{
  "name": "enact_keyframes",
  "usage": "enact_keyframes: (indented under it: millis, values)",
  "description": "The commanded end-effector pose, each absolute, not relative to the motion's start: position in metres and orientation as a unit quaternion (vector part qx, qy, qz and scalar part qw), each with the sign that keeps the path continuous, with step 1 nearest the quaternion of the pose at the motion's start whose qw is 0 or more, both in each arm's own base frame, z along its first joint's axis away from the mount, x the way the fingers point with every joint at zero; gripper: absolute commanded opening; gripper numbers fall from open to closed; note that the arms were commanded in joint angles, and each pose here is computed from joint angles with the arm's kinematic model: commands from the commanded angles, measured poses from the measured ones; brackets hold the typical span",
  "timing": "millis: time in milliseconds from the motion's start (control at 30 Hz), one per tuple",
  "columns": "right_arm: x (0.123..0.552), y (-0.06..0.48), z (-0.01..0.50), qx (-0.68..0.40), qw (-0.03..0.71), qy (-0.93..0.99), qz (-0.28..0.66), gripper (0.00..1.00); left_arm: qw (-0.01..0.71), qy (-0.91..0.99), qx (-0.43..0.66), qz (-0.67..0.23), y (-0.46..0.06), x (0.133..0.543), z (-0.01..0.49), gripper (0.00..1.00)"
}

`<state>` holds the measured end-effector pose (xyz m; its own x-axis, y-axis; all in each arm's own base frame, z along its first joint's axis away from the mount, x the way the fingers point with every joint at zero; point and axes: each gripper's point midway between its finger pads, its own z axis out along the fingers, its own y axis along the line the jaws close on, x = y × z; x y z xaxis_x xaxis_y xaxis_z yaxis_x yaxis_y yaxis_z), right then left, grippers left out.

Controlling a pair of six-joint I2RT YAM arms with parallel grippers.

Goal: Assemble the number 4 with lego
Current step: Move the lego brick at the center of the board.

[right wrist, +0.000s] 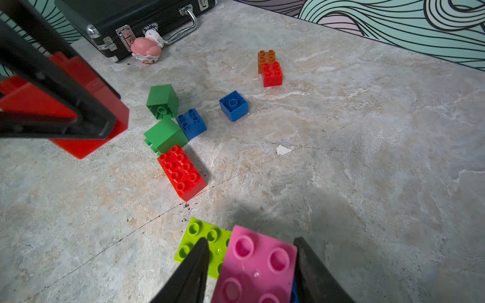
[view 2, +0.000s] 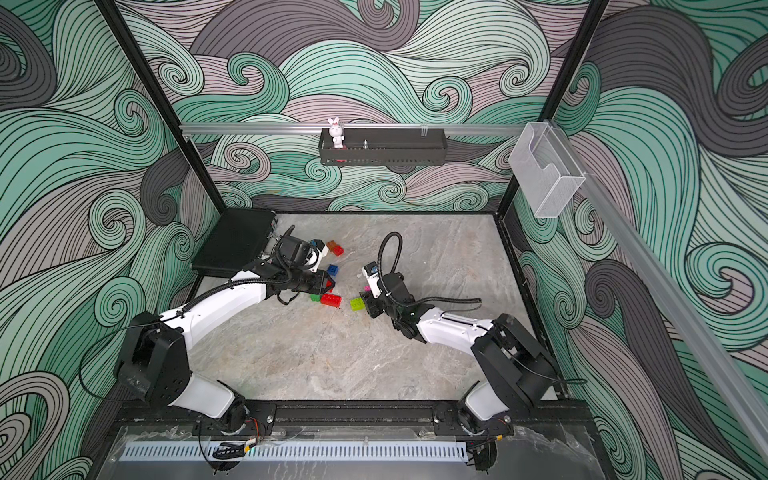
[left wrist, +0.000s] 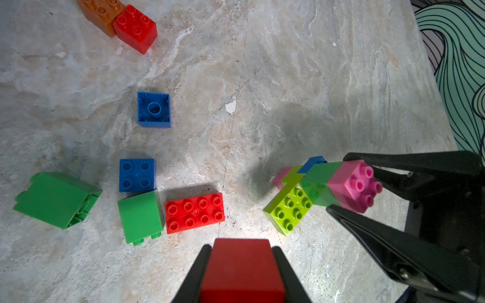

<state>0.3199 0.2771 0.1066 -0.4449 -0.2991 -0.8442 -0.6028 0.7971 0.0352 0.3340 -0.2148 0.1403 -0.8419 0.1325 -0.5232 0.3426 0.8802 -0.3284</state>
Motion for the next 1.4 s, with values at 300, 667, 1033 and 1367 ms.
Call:
enact_keyframes:
  millis: [300,667,1033,1367]
  values:
    - [0.319,0.274,0.083,-0.288,0.455,0.830,0.144,0.33,0.265,0.930,0.138,-0.215,-0.217,0.328,0.154,0.00]
    - [0.315,0.268,0.044,-0.324,0.418,0.843,0.100,0.17,0.261,0.909,0.236,-0.222,-0.252,0.319,0.145,0.00]
    - [0.290,0.251,-0.001,-0.339,0.330,0.877,0.081,0.05,0.296,0.856,0.360,-0.223,-0.271,0.315,0.145,0.00]
    - [0.286,0.246,-0.008,-0.336,0.326,0.880,0.080,0.00,0.320,0.814,0.429,-0.225,-0.276,0.307,0.137,0.00]
